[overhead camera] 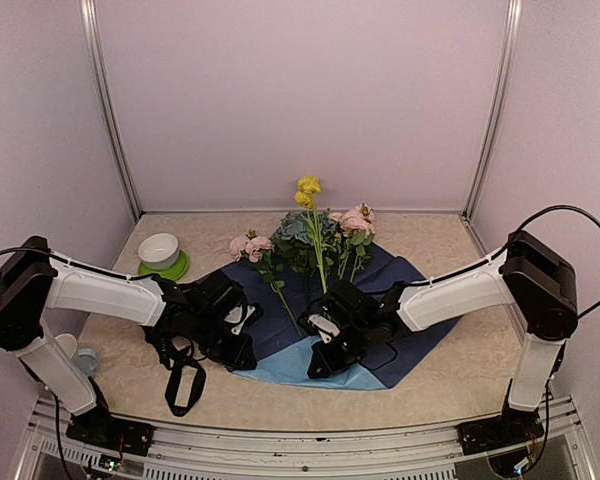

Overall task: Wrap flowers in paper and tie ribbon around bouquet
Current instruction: Press the fold line on the 1/4-folded wrapping paper.

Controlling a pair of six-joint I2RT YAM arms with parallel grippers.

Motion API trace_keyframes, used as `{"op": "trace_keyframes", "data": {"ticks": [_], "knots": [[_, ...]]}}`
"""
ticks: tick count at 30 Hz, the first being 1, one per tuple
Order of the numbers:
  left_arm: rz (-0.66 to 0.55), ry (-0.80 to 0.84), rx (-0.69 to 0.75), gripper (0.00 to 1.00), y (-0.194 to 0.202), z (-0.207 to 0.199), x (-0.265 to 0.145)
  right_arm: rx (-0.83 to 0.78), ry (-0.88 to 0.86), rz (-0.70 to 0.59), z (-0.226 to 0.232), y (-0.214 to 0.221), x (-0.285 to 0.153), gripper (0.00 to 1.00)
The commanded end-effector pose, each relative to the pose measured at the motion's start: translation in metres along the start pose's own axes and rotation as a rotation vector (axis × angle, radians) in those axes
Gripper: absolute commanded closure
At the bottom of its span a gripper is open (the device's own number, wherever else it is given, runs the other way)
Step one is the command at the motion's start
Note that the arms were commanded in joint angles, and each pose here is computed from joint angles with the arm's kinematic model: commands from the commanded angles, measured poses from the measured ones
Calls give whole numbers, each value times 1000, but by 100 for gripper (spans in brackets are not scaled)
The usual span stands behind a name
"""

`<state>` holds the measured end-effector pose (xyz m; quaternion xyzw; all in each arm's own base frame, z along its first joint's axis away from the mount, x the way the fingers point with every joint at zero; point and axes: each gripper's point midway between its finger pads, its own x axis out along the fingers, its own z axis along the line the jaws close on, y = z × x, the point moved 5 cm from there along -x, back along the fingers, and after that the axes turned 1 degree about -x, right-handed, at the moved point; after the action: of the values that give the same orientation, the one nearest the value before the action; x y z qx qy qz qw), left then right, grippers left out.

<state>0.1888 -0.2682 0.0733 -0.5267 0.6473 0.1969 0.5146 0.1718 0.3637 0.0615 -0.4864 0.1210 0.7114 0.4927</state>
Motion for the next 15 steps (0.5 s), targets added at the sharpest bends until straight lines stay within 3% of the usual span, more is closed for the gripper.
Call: {"op": "trace_keyframes", "data": {"ticks": [1,8,12,15], "knots": [[43,65,32,86,14,-8,5,-3,37,77,-3,12,8,100],[126,-16,-11,87,38,14,17,-4,59,61,2,2,2,100],[149,-22,-31,87,47,18,16,-113,117,22,29,-17,-9,100],[148,-23,-32,87,48,18,14,-208,11,-15,63,-25,-11,100]]}}
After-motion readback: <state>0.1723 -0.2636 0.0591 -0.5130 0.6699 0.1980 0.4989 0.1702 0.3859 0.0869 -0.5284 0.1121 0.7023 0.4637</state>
